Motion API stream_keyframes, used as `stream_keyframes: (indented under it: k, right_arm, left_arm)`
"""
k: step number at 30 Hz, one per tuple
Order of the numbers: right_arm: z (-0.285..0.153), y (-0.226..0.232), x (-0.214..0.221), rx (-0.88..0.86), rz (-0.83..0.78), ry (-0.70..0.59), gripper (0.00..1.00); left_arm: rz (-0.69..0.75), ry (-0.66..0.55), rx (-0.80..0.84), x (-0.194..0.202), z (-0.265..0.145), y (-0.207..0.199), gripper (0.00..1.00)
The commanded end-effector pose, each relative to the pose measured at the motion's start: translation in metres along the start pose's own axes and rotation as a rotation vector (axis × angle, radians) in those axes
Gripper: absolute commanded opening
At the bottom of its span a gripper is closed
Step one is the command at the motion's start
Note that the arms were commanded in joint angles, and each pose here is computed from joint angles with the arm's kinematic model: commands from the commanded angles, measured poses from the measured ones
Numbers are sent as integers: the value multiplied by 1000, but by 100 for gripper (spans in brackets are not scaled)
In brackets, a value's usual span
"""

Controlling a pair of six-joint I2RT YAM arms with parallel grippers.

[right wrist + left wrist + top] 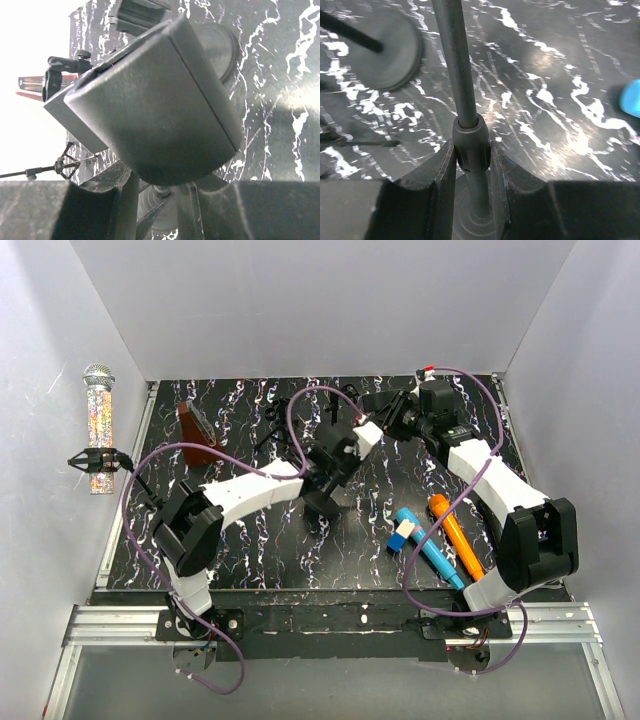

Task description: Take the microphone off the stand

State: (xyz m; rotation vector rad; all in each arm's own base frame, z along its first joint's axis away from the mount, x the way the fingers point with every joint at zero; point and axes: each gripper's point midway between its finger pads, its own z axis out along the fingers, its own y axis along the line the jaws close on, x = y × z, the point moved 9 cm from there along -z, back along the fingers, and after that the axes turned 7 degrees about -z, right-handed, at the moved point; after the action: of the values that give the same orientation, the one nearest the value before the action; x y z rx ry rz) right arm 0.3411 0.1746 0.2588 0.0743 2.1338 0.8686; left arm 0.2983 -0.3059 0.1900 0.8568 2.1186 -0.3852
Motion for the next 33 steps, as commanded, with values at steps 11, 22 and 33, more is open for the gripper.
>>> stream_keyframes:
  k: [11,22,33]
  right_arm:
    - [-3,9,9,-100,-73,51,1]
    - [3,12,16,-277,-156,56,1]
    - [1,-9,15,109,43,71,1]
  left_arm:
    - [-91,-66,252,0,-23,23,75]
    - [-189,-39,621,10,-6,26,47]
    - [190,-252,-369,-39,-22,19,0]
